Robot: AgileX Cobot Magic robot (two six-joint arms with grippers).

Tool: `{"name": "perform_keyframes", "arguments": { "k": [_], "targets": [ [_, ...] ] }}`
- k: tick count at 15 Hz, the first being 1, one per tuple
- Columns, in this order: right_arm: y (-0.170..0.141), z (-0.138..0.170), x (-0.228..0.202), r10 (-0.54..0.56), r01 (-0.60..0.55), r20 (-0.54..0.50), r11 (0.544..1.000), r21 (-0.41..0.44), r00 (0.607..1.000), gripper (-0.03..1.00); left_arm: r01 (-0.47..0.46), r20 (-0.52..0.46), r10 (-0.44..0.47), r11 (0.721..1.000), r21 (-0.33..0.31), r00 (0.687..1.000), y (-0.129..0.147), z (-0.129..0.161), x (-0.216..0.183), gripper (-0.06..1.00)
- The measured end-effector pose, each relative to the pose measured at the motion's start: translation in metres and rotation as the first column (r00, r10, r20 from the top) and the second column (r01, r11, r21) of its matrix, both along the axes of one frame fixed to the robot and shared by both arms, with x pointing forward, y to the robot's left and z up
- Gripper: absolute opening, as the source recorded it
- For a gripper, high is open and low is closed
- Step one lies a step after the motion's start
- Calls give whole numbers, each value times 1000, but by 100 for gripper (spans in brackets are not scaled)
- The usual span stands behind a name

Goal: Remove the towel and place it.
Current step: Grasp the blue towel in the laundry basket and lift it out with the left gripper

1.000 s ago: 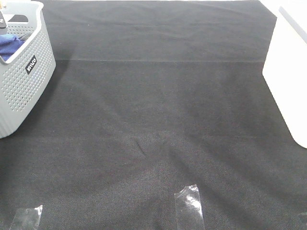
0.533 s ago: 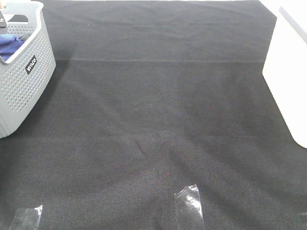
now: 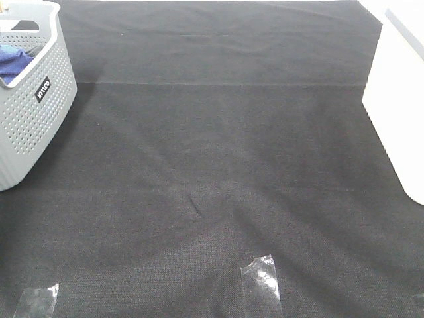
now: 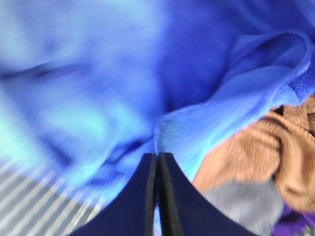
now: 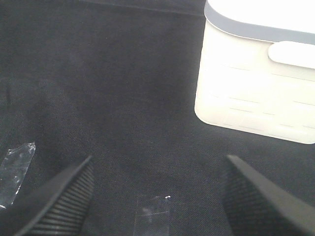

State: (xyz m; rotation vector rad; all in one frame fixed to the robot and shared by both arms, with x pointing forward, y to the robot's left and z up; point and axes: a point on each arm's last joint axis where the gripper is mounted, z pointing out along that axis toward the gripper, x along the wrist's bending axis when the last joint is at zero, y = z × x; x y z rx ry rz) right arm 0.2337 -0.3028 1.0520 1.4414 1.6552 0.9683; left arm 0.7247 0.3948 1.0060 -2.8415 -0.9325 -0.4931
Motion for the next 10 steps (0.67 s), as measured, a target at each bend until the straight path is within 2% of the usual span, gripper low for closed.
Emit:
{"name": "perform_keyframes", "arguments": {
  "k": [4, 7, 10],
  "targets": [
    [0, 0, 0, 0, 0, 0, 1000, 0, 1000, 69, -111, 156, 113, 994, -25, 981, -3, 66, -19, 0],
    [0, 0, 0, 0, 0, 0, 1000, 0, 1000, 69, -178, 287, 212, 974, -140, 934, -12, 122, -42, 0],
    [0, 0, 0, 0, 0, 0, 1000, 0, 1000, 69, -136, 392, 233, 956, -260, 890, -27, 175, -72, 0]
  ]
}}
